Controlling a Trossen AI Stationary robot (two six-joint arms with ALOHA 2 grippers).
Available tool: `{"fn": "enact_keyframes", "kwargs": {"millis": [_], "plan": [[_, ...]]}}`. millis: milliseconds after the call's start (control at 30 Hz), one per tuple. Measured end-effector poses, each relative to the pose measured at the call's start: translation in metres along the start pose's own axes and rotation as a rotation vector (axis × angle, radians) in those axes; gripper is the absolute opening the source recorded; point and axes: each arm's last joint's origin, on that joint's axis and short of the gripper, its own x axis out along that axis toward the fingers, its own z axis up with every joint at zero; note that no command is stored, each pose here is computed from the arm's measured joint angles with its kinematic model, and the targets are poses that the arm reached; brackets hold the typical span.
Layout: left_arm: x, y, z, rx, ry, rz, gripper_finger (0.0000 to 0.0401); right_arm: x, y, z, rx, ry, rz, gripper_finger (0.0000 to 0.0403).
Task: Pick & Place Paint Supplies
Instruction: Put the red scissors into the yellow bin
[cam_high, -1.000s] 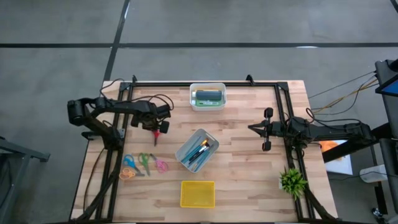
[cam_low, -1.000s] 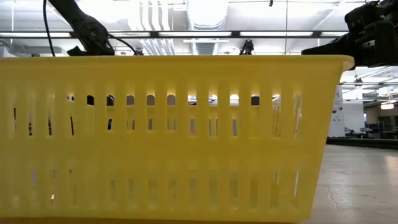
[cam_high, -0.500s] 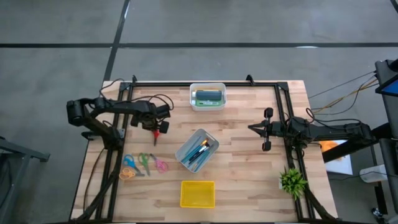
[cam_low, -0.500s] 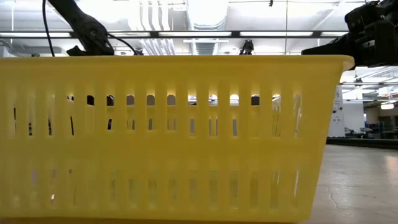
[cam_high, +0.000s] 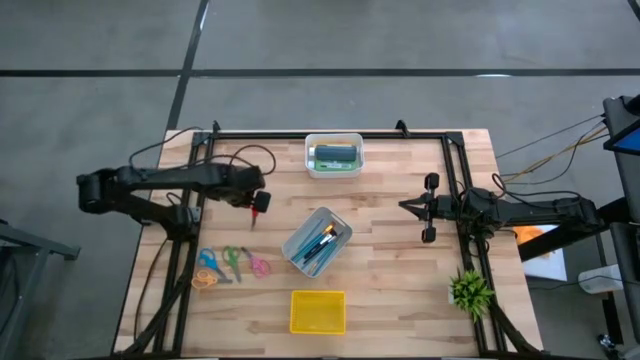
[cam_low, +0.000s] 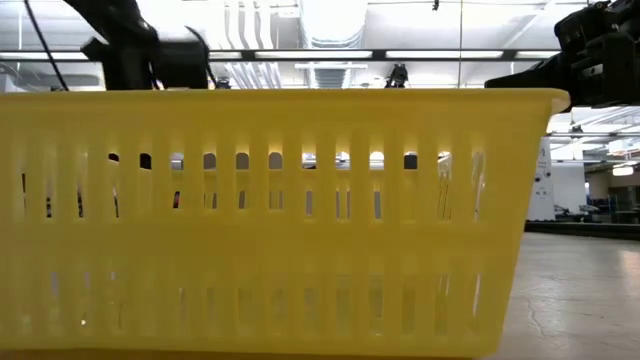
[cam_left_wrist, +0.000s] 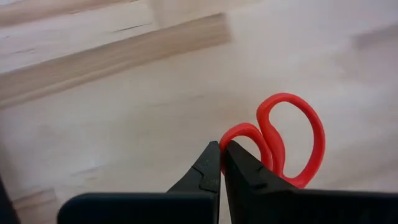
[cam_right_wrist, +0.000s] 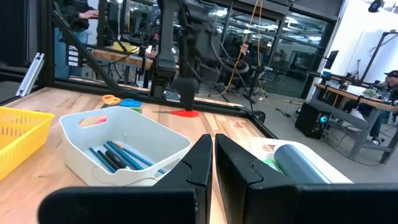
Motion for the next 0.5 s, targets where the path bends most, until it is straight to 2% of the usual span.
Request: {"fn": "enact_keyframes", "kwargs": {"millis": [200, 500], "plan": [[-0.03, -0.007, -0.025, 0.123, -0.066, -0.157, 0.0005, 0.0, 0.0, 0.0, 0.0, 0.0, 0.0, 0.0015], [-0.059, -0.03, -0.071, 0.349, -0.261, -0.381, 0.0005, 0.0, 0.0, 0.0, 0.0, 0.0, 0.0, 0.0015]]}}
